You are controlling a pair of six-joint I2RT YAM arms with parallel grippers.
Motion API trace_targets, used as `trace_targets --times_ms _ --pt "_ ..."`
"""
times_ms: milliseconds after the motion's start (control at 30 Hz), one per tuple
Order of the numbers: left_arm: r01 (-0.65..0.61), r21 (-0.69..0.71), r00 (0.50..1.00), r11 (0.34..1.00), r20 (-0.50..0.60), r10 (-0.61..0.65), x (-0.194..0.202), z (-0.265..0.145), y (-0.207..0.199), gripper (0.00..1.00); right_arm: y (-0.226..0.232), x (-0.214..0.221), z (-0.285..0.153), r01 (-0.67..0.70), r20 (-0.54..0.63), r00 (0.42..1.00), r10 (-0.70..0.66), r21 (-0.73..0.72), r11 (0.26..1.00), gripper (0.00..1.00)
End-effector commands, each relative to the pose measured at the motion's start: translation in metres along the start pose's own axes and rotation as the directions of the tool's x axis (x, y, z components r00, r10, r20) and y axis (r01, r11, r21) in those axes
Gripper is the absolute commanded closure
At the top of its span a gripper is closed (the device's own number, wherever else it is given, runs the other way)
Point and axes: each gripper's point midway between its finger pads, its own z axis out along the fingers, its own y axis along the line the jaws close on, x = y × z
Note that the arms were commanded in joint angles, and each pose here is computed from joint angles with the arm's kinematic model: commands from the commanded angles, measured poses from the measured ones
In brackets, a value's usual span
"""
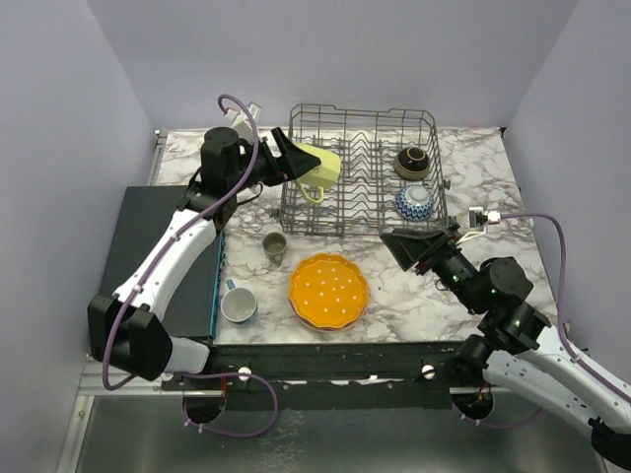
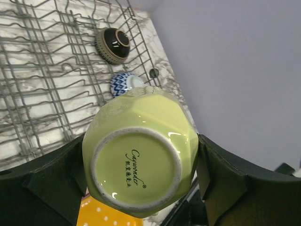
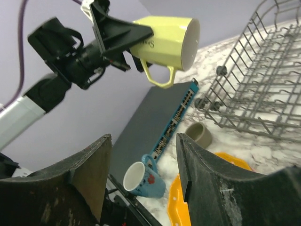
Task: Load the mixed dishes into the dish rack
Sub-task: Turn the cup upside down in the dish rack.
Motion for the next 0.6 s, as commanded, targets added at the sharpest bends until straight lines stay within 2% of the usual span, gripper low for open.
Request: trace_targets --times_ms 0,433,567 --pt "-0.126 -0.035 0.987 0.991 0.094 0.129 -0.039 0.019 -0.007 1.00 -0.023 0.011 -0.011 0.064 -0.063 0.996 -0.058 0.101 0.993 0.38" --pt "-0.281 -0.269 0.953 0.921 0.037 0.302 -0.042 0.108 0.039 1.00 -0.037 0.017 -0.028 0.126 -0.131 0.986 -0.105 0.162 0.979 0.37" --pt "-0.330 -0.372 0.930 0.868 0.028 0.365 -0.049 0.131 0.058 1.00 -0.035 0.022 -0.031 0.122 -0.152 0.983 -0.100 0.141 0.982 0.37"
